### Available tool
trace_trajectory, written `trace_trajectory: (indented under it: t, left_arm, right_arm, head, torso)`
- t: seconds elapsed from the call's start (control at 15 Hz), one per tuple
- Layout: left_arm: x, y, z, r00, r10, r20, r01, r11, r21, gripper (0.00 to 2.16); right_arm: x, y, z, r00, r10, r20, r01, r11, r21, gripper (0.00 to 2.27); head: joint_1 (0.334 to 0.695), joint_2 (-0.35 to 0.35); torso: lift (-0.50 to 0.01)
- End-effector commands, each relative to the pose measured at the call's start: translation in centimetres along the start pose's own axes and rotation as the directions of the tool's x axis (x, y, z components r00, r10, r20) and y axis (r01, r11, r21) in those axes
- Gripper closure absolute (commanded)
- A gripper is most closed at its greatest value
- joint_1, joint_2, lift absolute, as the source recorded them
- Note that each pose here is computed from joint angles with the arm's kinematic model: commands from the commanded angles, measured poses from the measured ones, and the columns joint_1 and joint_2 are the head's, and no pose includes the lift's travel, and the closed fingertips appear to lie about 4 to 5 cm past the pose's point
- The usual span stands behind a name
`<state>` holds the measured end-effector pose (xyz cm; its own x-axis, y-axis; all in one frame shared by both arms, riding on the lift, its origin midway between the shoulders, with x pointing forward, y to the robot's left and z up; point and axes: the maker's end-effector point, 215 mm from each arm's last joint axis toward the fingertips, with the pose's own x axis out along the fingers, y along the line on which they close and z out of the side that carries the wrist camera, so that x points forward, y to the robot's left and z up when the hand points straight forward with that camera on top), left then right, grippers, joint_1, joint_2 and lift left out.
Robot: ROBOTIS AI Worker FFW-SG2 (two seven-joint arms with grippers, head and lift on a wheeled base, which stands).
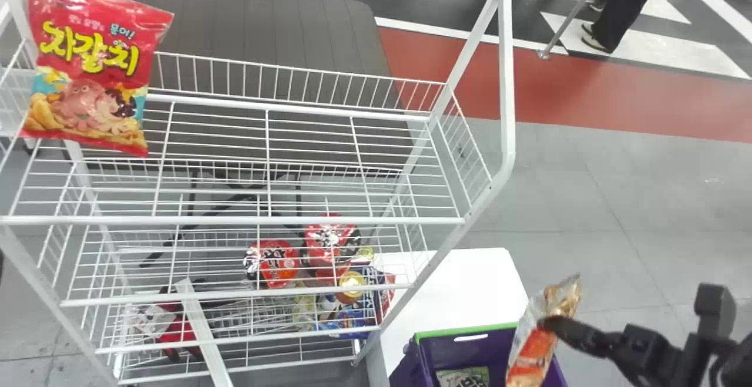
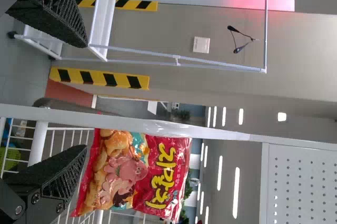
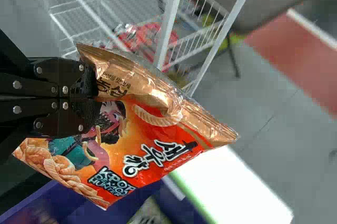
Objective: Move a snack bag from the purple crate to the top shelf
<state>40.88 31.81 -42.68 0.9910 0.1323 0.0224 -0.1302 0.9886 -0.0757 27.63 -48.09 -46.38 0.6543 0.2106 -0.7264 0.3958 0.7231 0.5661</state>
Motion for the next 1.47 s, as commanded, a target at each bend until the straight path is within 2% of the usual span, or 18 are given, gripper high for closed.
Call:
trace_trajectory:
  t: [0.0,0.27,0.4,0.6,0.73,0.93,1.27,1.4]
  left_arm:
    - [0.0,0.0,0.1,1.0,0.0,0.003,0.0,1.0,0.0,0.14]
    - [0.1,-0.1,0.4,1.0,-0.001,0.007,0.001,1.0,-0.001,0.14]
    - [0.0,0.0,0.3,1.0,0.0,0.005,0.0,1.0,0.0,0.14]
    - [0.0,0.0,0.3,1.0,0.0,0.005,0.0,1.0,0.0,0.14]
    - [0.0,0.1,0.3,1.0,0.002,0.005,-0.002,1.0,0.001,0.14]
    - [0.0,0.1,0.3,1.0,0.001,0.005,-0.001,1.0,0.002,0.14]
    - [0.0,0.1,0.3,1.0,0.001,0.005,-0.001,1.0,0.002,0.14]
    - [0.0,0.2,0.2,1.0,0.001,0.004,-0.001,1.0,0.002,0.14]
  right_arm:
    - [-0.8,5.9,1.4,0.994,0.101,0.052,-0.095,0.99,-0.106,2.08]
    - [-1.8,13.7,1.5,0.964,0.255,0.074,-0.234,0.948,-0.217,2.08]
    - [-1.7,16.4,0.6,0.954,0.294,0.065,-0.269,0.93,-0.25,2.08]
    - [-2.3,20.9,0.0,0.92,0.389,0.042,-0.357,0.88,-0.313,2.08]
    - [-3.3,23.1,0.1,0.909,0.414,0.043,-0.37,0.853,-0.369,2.08]
    - [-4.1,26.6,0.0,0.881,0.472,0.032,-0.416,0.804,-0.425,2.08]
    - [-2.9,32.1,-2.3,0.835,0.549,-0.043,-0.508,0.738,-0.444,2.08]
    - [-1.5,33.7,-4.1,0.835,0.543,-0.089,-0.521,0.728,-0.446,2.08]
  head:
    - [0.695,-0.287]
    - [0.695,-0.189]
    - [0.695,-0.147]
    - [0.695,-0.077]
    - [0.695,-0.035]
    - [0.695,-0.004]
    - [0.695,0.061]
    - [0.695,0.088]
  torso:
    - [0.0]
    - [0.0]
    - [0.0]
    - [0.0]
    - [0.0]
    - [0.0]
    - [0.0]
    - [0.0]
